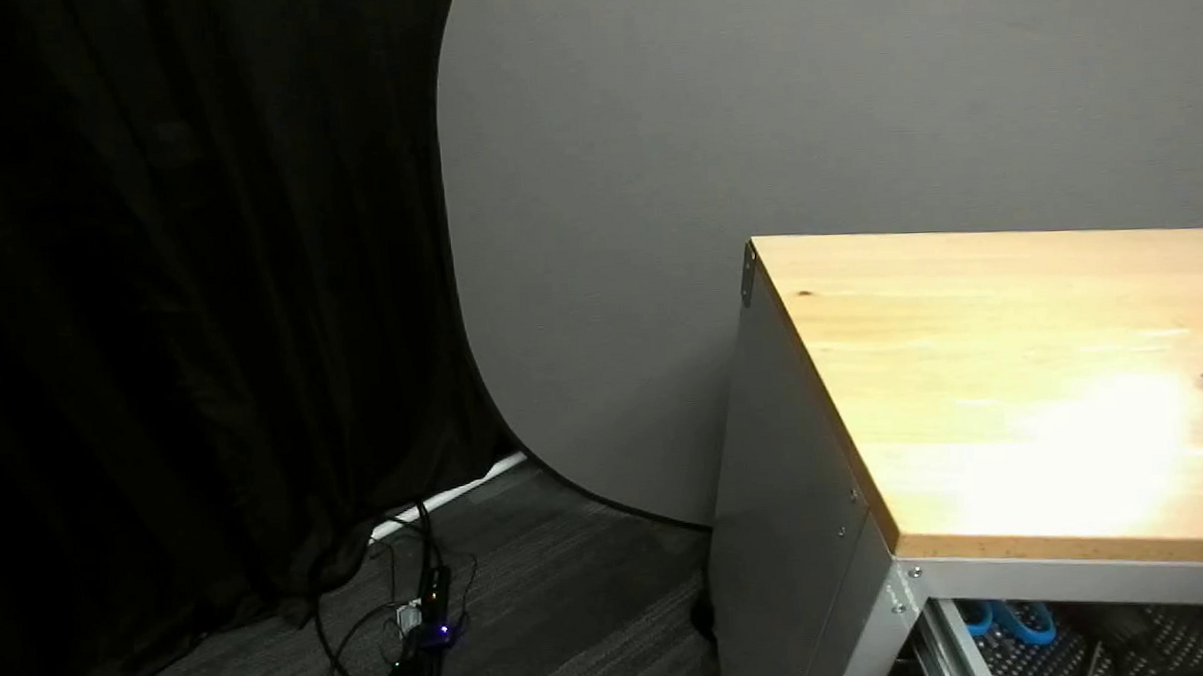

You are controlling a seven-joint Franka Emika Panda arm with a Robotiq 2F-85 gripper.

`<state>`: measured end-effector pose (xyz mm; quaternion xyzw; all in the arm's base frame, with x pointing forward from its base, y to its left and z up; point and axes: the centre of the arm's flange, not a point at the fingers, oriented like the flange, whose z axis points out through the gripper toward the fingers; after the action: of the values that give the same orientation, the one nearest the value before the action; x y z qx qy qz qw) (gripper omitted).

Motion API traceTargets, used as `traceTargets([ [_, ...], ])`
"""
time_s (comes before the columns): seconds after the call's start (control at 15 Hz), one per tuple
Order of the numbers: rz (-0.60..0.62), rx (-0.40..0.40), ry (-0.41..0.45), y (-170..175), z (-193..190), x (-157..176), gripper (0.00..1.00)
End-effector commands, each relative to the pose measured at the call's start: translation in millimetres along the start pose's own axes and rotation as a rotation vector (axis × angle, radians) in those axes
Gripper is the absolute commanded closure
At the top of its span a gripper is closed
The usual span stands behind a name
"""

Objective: Put the screwdriver in the open drawer and then close the drawer

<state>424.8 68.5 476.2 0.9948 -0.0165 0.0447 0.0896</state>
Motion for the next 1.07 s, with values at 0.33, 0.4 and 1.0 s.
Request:
traceTargets([
  [0.33, -0.226, 0.105, 0.065, -64.8, 54.4, 112.5, 0.00],
  [0.4, -0.248, 0.111, 0.072, -70.7, 62.4, 124.9, 0.00],
  [1.0, -0.454, -0.003, 0.093, -93.6, 125.3, 210.2, 0.00],
])
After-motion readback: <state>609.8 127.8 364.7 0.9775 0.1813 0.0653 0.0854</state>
